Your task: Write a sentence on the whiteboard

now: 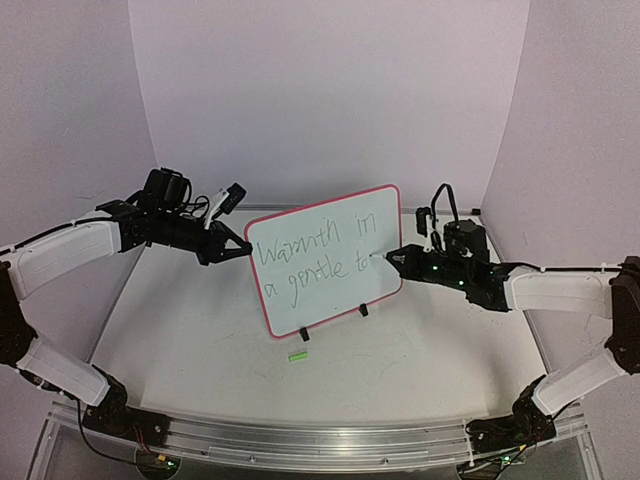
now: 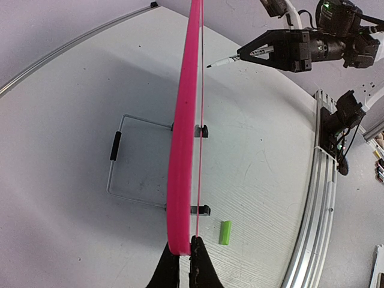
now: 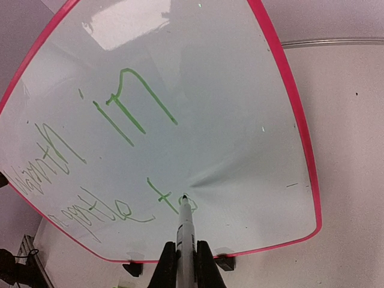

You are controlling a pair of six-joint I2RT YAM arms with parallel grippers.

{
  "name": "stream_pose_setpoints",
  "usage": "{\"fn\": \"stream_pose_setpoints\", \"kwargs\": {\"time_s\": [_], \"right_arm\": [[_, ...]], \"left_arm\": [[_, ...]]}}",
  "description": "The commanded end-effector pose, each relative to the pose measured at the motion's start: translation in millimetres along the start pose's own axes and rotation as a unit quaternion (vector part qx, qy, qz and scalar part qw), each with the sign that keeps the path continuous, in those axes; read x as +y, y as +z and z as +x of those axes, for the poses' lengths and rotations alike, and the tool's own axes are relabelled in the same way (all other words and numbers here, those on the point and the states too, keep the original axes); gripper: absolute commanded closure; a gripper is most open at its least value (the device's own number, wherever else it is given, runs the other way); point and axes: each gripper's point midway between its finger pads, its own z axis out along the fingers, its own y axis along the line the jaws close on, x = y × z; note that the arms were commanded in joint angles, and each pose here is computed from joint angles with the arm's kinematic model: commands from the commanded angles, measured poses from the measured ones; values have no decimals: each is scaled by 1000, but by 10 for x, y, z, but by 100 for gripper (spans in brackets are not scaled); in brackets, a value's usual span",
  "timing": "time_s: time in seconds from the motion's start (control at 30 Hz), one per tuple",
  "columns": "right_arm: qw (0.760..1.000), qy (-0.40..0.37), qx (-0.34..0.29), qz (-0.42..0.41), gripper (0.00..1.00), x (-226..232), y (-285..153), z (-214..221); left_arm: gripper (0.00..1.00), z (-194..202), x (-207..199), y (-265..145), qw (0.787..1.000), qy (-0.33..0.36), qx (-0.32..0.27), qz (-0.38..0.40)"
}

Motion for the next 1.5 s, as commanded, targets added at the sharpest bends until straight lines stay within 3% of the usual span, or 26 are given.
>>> {"fn": "stream_pose_setpoints", "kwargs": {"time_s": [0.0, 0.93, 1.47], "right_arm": [[1000, -7, -24, -9, 100, 83, 51, -199], [999, 12, 7, 49, 100, -239, 130, 97], [998, 4, -40, 50, 100, -113, 44, -264]], "left_arm": [[100, 418, 35, 148, 997, -21, 77, -3], [100, 421, 36, 147, 997, -21, 77, -4], [100, 421, 34, 145, 997, -21, 77, -4]]}}
